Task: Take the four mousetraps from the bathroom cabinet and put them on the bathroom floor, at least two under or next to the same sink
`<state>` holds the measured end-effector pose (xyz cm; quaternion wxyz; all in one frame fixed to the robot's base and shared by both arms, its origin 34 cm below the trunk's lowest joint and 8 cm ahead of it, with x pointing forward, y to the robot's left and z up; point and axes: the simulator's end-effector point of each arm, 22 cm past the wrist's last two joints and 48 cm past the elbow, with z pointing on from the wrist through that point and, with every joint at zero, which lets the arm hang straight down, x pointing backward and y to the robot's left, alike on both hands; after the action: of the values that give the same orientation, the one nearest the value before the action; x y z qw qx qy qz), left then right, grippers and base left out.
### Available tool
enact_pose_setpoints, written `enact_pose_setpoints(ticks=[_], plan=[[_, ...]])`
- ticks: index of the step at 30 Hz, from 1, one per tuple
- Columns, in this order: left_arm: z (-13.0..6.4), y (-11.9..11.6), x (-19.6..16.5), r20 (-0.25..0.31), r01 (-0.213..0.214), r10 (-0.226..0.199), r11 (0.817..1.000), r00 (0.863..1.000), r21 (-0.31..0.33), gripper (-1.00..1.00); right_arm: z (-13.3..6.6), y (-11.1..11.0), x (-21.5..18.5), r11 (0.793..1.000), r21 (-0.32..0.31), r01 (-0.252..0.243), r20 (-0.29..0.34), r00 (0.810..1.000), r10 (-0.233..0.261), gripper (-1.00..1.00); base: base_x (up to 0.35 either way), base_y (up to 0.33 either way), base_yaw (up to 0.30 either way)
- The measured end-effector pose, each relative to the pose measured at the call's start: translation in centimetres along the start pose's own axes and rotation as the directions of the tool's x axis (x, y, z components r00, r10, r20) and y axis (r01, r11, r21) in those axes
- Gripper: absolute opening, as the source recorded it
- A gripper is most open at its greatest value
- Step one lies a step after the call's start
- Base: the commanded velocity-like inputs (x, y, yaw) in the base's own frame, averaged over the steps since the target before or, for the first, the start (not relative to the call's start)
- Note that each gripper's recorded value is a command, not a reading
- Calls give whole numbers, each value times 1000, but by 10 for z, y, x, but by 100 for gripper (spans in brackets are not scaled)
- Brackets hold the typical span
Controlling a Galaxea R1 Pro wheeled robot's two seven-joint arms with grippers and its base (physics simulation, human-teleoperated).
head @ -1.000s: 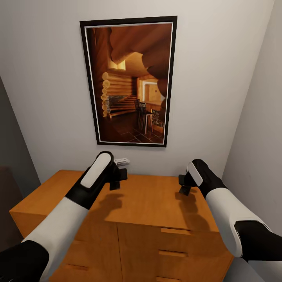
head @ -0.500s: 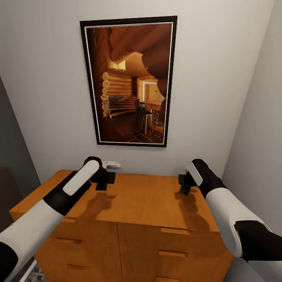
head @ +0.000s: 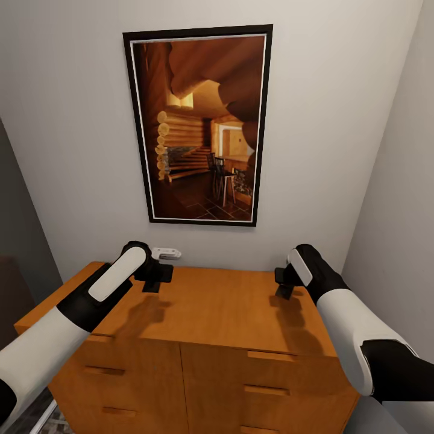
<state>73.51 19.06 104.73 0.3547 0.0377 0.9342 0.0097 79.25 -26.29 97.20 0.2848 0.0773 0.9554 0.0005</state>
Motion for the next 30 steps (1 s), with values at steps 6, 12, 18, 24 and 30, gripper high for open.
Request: enact_pose_setpoints(ticks=[6, 12, 18, 24, 30], plan=[[0, -1, 0, 1, -1, 1, 1000, 1000, 2, -100, 0, 1, 0, 1000, -1, 1, 0, 1000, -1, -100, 0, 0, 0], [0, -3, 0, 1, -2, 2, 1000, 1000, 5, -100, 0, -1, -1, 1000, 4, 1, 2, 1000, -1, -100, 0, 0, 0], [0, -5, 0, 2, -4, 4, 1000, 1000, 5, -100, -5, -5, -8, 1000, 10, -2, 21, 1000, 1, -100, -32, 0, 0], [-1, -3, -2, 6, 4, -4, 1000, 1000, 6, -100, -8, -3, -12, 1000, 6, -2, 35, 999, 2, -100, -280, 0, 0], [-2, -3, -3, 10, 8, -8, 1000, 1000, 7, -100, -8, -2, -12, 1000, 5, -1, 35, 999, 1, -100, -324, 0, 0]])
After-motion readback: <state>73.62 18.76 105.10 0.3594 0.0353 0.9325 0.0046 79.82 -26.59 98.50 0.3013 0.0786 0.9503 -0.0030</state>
